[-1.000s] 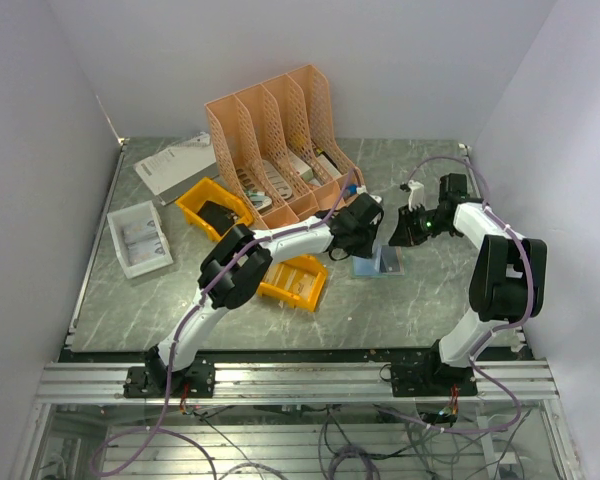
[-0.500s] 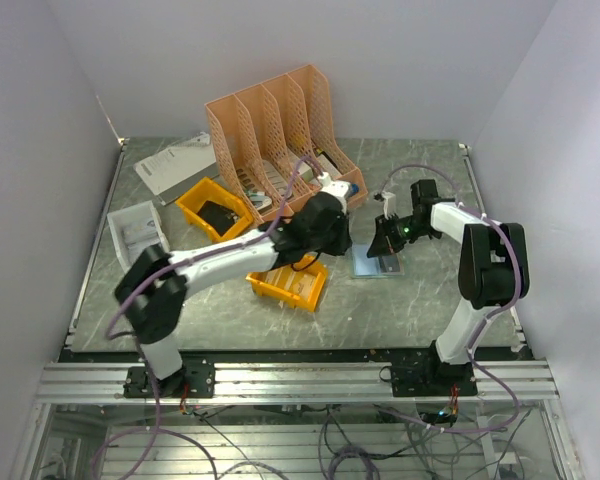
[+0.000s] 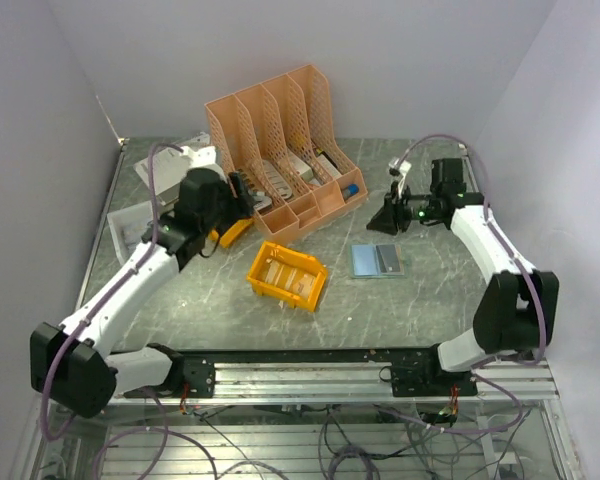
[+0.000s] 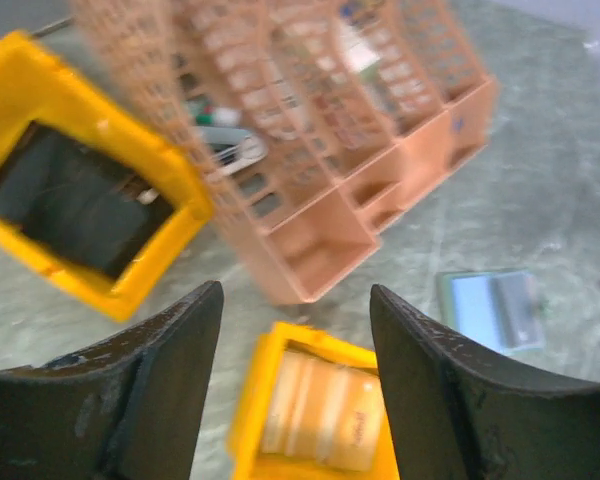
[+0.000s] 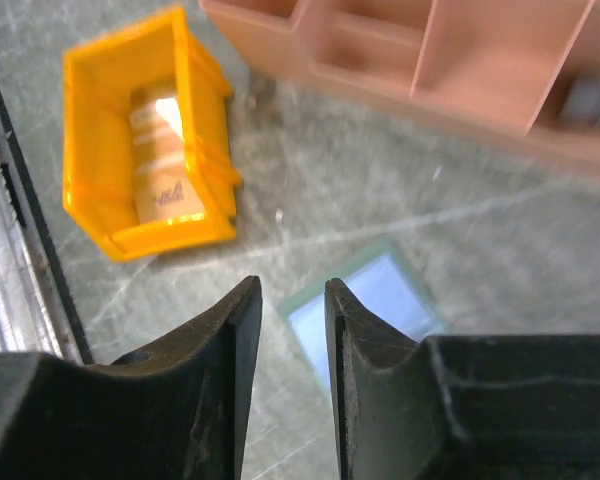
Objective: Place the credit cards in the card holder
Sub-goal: Turn over the card slot in the card holder, then move the storage box to the center of the board.
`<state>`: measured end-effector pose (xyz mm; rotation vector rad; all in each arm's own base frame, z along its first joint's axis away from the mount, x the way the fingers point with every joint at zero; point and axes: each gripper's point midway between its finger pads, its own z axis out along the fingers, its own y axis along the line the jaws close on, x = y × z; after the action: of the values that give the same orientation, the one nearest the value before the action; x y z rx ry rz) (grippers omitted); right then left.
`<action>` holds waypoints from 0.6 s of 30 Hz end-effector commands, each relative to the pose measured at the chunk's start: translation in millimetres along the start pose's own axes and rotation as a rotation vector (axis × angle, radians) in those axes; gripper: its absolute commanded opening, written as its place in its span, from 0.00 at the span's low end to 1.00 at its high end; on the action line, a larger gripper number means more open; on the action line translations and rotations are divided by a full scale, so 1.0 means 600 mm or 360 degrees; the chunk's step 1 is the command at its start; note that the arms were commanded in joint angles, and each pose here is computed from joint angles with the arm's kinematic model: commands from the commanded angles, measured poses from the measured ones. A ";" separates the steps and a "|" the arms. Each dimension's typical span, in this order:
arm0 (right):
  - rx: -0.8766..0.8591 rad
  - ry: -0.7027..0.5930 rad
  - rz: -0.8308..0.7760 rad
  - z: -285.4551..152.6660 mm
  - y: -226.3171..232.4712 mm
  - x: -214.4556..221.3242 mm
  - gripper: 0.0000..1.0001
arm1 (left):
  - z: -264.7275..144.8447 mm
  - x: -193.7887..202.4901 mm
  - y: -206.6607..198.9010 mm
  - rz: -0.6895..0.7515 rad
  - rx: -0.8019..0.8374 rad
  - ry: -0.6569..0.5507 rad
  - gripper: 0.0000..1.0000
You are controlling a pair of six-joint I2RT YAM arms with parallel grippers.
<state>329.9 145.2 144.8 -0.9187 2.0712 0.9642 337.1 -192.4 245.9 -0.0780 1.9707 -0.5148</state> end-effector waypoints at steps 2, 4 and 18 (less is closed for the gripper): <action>-0.0081 -0.0232 -0.0403 -0.028 0.049 -0.109 0.35 | -0.001 0.002 0.117 -0.0013 -0.0162 0.0373 0.65; -0.0196 -0.0257 -0.0368 -0.020 0.067 -0.108 0.35 | -0.003 -0.013 0.192 -0.0051 -0.0325 0.0376 0.58; -0.0320 -0.0230 -0.0302 0.001 0.076 -0.047 0.33 | -0.071 0.072 0.516 -0.0251 -0.1116 0.0590 0.07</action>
<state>311.5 174.4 180.7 -1.0794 1.7899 1.0859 353.6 71.5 146.0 -0.5980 2.3036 -0.0040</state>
